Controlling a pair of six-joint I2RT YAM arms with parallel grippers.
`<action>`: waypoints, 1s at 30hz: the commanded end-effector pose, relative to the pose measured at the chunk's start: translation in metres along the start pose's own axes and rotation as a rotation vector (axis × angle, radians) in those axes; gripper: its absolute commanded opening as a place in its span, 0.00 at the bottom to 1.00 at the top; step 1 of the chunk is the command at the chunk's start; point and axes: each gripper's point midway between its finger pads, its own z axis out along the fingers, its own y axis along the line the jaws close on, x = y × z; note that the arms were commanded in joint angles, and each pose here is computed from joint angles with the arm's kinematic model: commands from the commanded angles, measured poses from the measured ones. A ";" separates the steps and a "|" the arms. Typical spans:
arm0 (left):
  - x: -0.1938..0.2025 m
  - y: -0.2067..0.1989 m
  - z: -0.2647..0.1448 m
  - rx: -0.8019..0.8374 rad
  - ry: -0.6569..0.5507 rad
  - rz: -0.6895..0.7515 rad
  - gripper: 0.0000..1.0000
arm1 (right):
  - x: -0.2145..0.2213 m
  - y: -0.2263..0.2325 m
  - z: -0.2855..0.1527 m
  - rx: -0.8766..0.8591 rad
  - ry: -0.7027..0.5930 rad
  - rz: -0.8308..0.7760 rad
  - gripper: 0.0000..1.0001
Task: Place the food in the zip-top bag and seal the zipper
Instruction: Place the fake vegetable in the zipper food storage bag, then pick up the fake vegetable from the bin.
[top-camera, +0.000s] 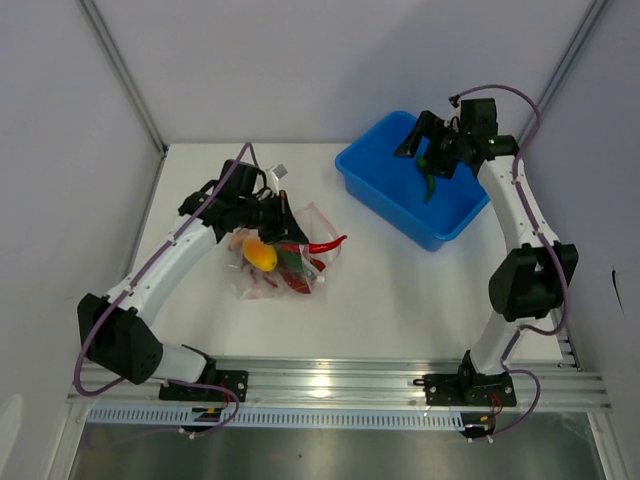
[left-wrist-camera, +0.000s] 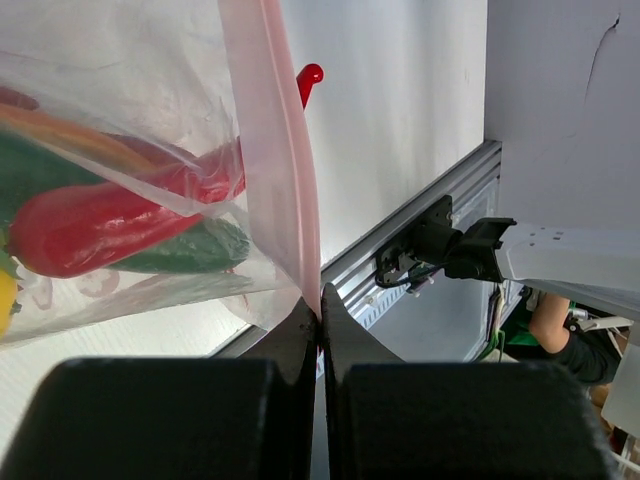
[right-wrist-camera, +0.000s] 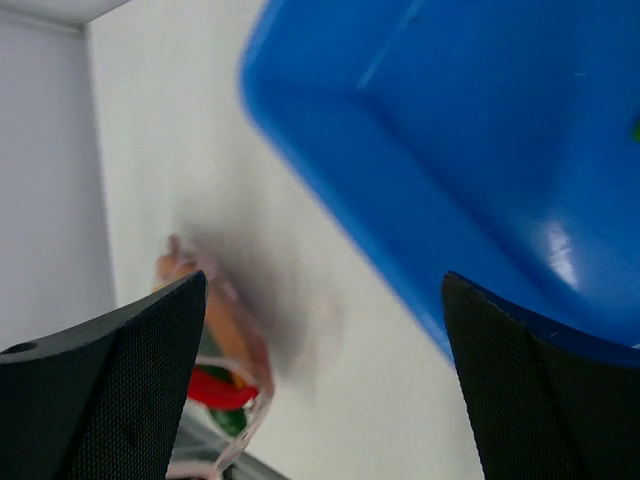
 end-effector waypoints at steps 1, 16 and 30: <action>-0.012 -0.019 -0.003 0.060 -0.026 0.041 0.01 | -0.017 -0.049 0.033 0.169 -0.056 0.028 0.99; -0.008 0.004 0.014 -0.005 0.026 0.011 0.01 | -0.028 -0.205 0.106 0.698 -0.076 -0.127 0.89; -0.007 0.015 0.028 -0.035 0.063 -0.028 0.01 | -0.024 -0.250 0.140 0.806 -0.060 -0.163 0.74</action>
